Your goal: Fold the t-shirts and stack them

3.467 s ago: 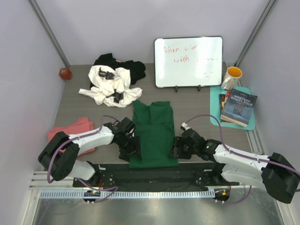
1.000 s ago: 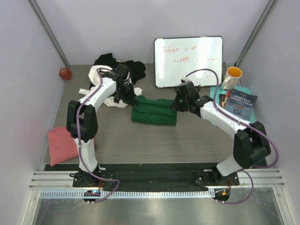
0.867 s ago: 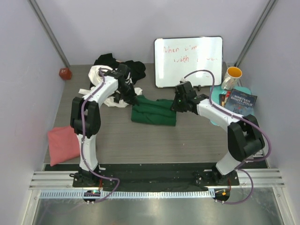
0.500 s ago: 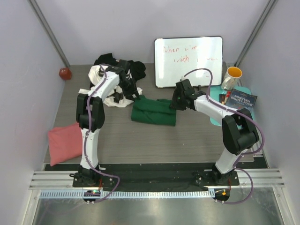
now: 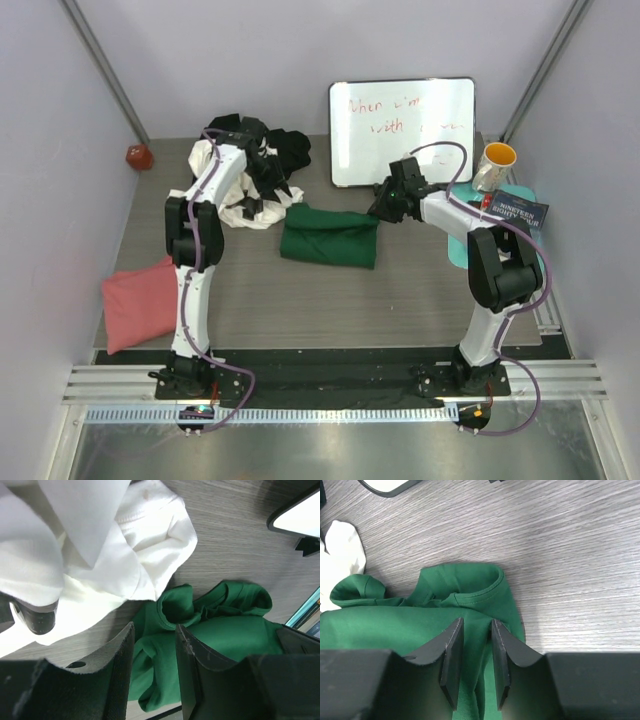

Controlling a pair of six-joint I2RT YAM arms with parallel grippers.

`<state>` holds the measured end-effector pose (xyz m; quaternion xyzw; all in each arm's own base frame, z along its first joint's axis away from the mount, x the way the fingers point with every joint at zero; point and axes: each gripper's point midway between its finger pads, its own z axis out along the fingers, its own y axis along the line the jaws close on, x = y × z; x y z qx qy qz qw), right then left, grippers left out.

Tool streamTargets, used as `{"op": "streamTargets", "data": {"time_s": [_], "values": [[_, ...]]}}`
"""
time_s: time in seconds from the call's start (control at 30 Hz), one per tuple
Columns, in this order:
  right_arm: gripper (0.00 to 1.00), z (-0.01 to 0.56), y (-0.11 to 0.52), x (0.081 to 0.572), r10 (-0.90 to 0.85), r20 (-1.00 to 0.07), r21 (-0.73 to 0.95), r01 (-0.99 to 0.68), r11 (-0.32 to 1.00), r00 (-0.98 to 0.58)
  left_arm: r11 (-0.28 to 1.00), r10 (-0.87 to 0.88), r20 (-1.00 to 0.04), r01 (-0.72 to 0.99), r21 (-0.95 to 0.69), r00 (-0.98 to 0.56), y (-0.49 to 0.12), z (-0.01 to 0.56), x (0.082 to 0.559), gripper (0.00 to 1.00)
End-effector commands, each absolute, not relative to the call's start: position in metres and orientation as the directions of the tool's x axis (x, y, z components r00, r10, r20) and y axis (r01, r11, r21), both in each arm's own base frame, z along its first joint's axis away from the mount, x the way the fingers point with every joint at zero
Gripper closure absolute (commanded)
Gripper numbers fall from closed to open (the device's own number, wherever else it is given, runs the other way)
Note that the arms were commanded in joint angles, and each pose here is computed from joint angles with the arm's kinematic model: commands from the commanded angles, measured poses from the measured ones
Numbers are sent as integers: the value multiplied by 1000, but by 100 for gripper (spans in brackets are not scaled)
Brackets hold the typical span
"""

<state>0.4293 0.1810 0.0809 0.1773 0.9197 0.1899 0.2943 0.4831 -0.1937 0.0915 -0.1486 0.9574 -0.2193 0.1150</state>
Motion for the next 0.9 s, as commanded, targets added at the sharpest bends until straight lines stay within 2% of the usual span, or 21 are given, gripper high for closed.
{"op": "streamTargets", "data": {"time_s": [0.0,0.07,0.33,0.4,0.43,0.5,0.53,0.57,0.6,0.63,0.67,0.7,0.73,0.87], "values": [[66,126,188,449,465,-550,515,157,843,-693,858,-332,-190,-212,-467,-924,-190,116,479,60],[65,136,182,455,467,-580,507,153,848,-668,852,-353,-230,-210,-479,-907,-184,127,482,57],[64,187,181,483,477,-628,526,116,842,-615,817,-395,-290,-188,-545,-872,-172,174,488,57],[65,210,171,478,466,-669,502,109,858,-579,816,-377,-298,-162,-554,-877,-173,181,477,57],[66,217,169,475,463,-682,499,103,860,-566,808,-374,-351,-115,-578,-859,-174,204,474,57],[68,247,167,462,448,-712,507,47,861,-541,800,-343,-328,-90,-594,-880,-182,197,453,57],[71,248,175,451,436,-694,528,7,849,-573,788,-329,-368,-39,-614,-870,-187,214,446,58],[79,249,180,442,425,-685,536,-15,844,-591,793,-290,-345,-22,-609,-892,-195,201,430,60],[80,259,189,429,407,-689,546,-60,836,-599,787,-263,-346,7,-617,-901,-203,202,419,62],[82,248,197,415,377,-671,548,-84,832,-638,792,-235,-342,25,-610,-910,-207,196,407,71],[92,243,202,406,356,-664,542,-94,835,-658,796,-195,-339,54,-603,-921,-221,190,395,79],[97,236,207,398,332,-659,532,-106,840,-675,803,-166,-341,74,-591,-925,-226,186,389,86],[99,221,218,385,294,-645,521,-124,844,-705,820,-148,-330,71,-568,-932,-229,172,383,100],[99,178,247,356,185,-608,471,-163,867,-772,848,-68,-284,95,-522,-957,-259,135,364,100]]}}
